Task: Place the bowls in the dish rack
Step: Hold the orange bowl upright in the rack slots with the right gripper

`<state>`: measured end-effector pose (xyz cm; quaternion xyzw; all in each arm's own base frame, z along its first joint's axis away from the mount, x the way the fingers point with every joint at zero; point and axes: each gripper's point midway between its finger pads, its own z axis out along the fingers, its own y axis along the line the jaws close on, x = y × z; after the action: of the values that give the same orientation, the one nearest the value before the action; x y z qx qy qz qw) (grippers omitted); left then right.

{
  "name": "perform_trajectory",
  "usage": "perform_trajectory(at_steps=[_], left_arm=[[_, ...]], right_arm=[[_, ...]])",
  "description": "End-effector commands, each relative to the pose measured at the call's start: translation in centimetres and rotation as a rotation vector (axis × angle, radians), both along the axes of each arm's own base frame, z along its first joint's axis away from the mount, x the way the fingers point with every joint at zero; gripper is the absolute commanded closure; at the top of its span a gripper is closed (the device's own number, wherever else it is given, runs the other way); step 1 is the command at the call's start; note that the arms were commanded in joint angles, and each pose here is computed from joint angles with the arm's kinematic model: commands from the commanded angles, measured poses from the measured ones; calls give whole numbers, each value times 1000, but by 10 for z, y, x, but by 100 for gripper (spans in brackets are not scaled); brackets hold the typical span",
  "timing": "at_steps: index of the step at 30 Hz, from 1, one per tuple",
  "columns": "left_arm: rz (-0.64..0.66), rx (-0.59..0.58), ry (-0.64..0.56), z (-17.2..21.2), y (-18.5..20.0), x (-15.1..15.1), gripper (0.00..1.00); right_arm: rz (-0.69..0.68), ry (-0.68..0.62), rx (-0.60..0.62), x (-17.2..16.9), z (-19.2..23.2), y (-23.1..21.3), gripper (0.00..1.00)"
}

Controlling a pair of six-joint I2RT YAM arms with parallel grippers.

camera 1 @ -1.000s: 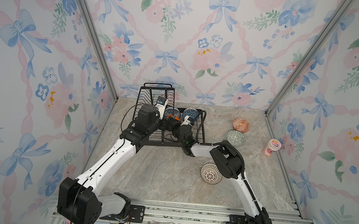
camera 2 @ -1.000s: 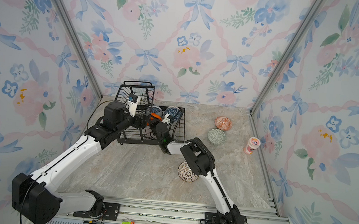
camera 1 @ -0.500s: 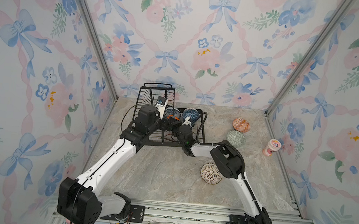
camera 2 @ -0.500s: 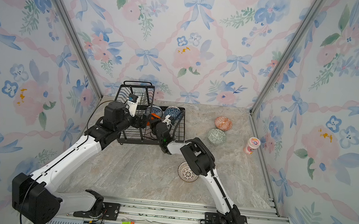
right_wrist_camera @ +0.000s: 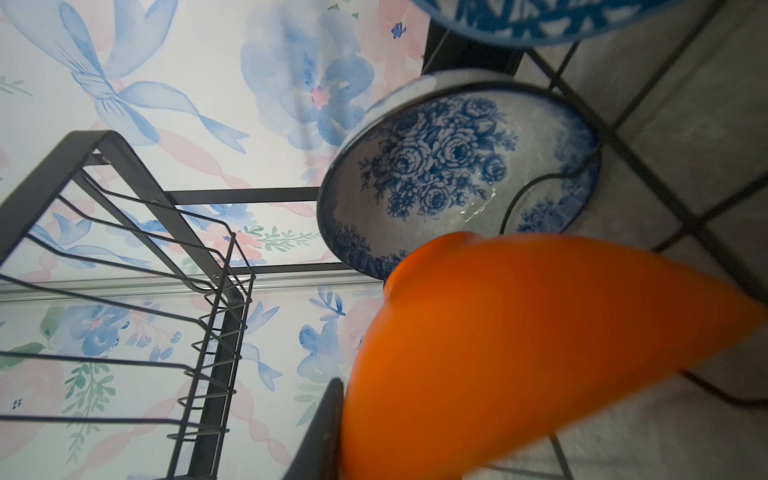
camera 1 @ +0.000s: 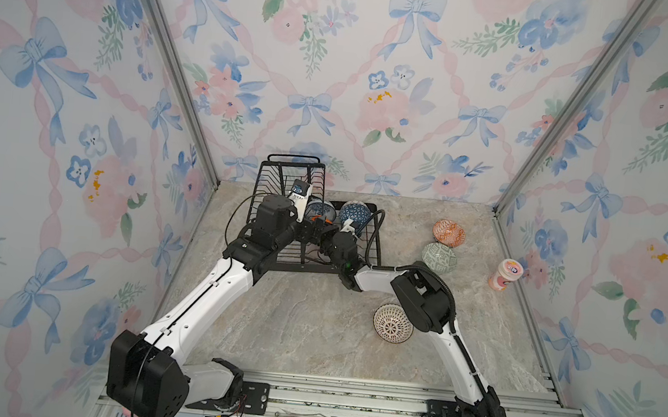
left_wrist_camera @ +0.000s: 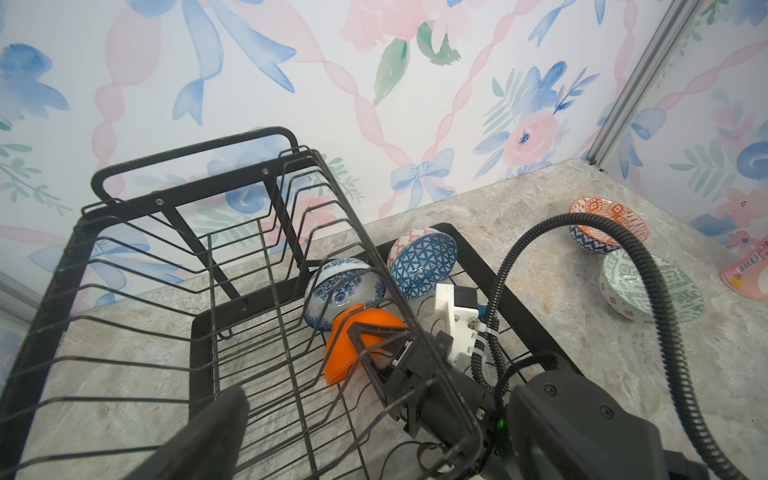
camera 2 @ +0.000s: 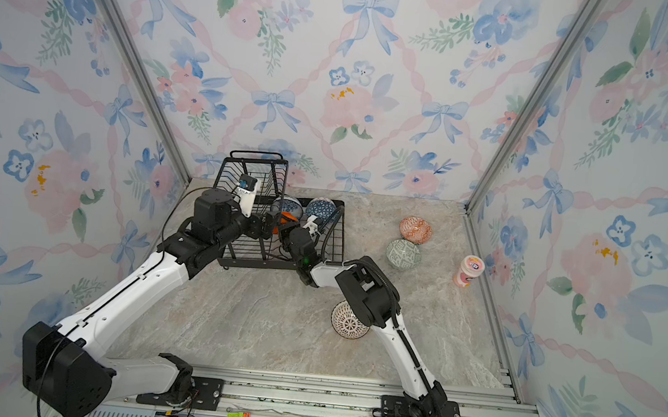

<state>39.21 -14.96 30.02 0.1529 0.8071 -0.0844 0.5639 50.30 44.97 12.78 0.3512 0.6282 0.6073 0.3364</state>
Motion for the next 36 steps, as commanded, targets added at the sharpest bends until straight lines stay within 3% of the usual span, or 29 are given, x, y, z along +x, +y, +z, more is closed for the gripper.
perform_trajectory(at_steps=[1,36], left_arm=[[13,0,30,-10,5,-4,2],[11,-3,26,-8,5,-5,2]], right_arm=[[-10,95,-104,-4,-41,-9,77],[-16,21,-93,2,-3,-22,45]])
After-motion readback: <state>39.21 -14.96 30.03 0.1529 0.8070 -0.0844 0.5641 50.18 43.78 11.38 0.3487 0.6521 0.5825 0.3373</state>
